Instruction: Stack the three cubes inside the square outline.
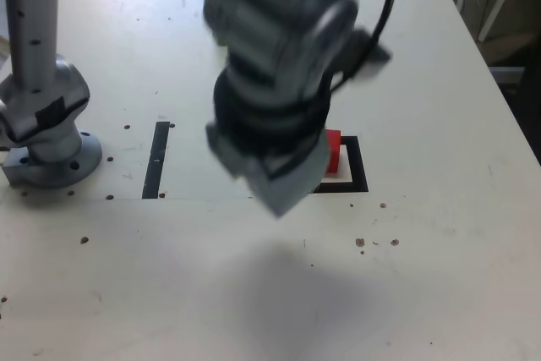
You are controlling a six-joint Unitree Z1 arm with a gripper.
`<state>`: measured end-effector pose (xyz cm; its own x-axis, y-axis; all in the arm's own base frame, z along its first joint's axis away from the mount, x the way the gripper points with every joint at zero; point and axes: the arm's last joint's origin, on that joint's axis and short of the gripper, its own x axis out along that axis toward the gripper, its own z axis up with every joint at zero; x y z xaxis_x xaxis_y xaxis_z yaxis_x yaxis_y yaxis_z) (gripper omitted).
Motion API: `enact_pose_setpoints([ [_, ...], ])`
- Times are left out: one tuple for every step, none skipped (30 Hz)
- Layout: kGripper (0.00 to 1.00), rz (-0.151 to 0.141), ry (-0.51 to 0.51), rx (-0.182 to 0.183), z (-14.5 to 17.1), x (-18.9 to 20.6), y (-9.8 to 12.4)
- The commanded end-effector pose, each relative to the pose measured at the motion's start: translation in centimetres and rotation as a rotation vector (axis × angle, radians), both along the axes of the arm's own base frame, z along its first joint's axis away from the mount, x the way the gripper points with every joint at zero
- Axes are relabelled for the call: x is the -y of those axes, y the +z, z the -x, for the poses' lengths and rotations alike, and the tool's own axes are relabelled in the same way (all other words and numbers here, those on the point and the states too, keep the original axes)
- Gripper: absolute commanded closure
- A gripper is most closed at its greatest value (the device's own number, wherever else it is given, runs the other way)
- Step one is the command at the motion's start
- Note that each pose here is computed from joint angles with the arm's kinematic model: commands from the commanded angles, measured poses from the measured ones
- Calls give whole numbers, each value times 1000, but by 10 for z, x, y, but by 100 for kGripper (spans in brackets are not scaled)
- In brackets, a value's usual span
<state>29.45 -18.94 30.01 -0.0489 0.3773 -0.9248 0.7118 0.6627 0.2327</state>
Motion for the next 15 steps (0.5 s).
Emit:
enact_pose_setpoints([
  [72,12,57,13,-5,-19,10],
  [72,22,93,20,-9,-30,14],
  [72,35,131,27,-13,-42,18],
  [72,49,170,35,-17,-53,22],
  [72,64,208,43,-20,-65,26],
  [72,79,244,52,-24,-76,30],
  [72,93,277,62,-27,-87,33],
  [72,105,307,74,-30,-96,37],
  [72,115,334,86,-32,-105,41],
  [72,123,358,98,-34,-113,44],
  [72,130,382,108,-36,-120,46],
  [72,136,407,118,-38,-127,48],
  [72,144,439,127,-40,-135,49],
  [72,150,464,130,-41,-140,49],
  [72,155,489,132,-43,-145,48],
])
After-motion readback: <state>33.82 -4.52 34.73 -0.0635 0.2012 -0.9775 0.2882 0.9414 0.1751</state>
